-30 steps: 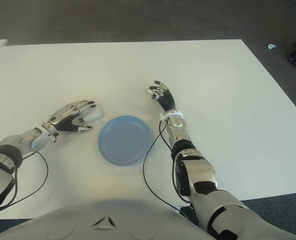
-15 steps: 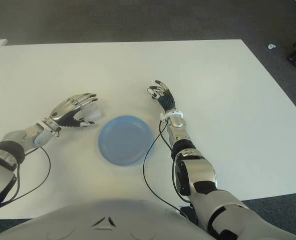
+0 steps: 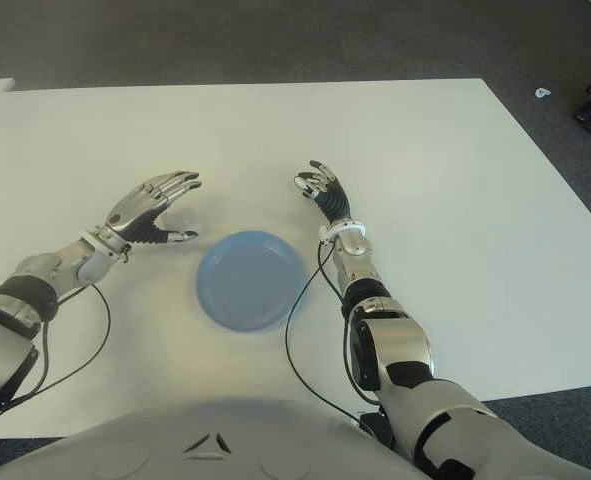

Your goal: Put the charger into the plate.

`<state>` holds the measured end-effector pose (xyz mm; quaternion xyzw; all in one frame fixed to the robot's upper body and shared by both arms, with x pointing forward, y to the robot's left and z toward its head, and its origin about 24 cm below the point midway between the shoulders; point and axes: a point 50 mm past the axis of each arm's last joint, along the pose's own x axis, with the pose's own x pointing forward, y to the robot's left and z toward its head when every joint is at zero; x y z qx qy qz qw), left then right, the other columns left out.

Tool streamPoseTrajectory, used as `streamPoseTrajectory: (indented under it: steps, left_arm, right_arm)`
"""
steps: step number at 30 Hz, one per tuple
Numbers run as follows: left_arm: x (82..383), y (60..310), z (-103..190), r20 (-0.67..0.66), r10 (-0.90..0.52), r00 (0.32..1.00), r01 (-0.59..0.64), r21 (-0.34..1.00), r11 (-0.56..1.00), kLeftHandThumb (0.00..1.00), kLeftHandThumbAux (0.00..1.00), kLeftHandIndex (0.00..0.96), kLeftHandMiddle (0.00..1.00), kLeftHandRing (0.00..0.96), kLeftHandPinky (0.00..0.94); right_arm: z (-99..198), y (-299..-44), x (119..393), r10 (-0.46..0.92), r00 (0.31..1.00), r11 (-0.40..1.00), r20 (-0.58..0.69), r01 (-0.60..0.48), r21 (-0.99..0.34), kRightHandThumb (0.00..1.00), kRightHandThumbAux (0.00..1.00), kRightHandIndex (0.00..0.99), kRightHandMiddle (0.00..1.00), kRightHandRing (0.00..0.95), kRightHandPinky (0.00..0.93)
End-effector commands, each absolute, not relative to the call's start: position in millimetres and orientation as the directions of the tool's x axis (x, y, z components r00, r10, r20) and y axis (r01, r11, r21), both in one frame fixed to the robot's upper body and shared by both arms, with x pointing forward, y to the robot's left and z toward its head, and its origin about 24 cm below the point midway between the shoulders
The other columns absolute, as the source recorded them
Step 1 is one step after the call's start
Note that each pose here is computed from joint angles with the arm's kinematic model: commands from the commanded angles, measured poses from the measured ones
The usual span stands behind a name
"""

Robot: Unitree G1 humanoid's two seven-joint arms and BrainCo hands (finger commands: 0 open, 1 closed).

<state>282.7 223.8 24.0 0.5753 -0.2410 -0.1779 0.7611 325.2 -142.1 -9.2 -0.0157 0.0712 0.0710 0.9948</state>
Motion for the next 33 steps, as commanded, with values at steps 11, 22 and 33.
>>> streamPoseTrajectory:
  steps: [11, 22, 33]
  left_arm:
    - [280.4, 222.1, 29.8, 0.241, -0.534, 0.810, -0.066, 0.943, 0.326, 0.122, 0.369, 0.000, 0.000, 0.000, 0.000]
    - [256.3, 224.6, 15.9, 0.163, -0.541, 0.825, 0.025, 0.946, 0.324, 0.124, 0.364, 0.000, 0.000, 0.000, 0.000]
    - [243.0, 229.2, 14.7, 0.061, -0.520, 0.852, 0.103, 0.954, 0.281, 0.118, 0.343, 0.000, 0.000, 0.000, 0.000]
  right_arm:
    - [-50.7, -144.8, 295.8, 0.117, 0.933, 0.992, -0.340, -0.123, 0.004, 0.034, 0.558, 0.125, 0.305, 0.311, 0.300]
    - [-50.3, -143.8, 296.0, 0.114, 0.935, 0.993, -0.336, -0.121, -0.001, 0.058, 0.558, 0.116, 0.309, 0.315, 0.302]
    - [-50.0, -143.7, 296.1, 0.114, 0.936, 0.993, -0.333, -0.120, 0.001, 0.075, 0.556, 0.108, 0.311, 0.319, 0.305]
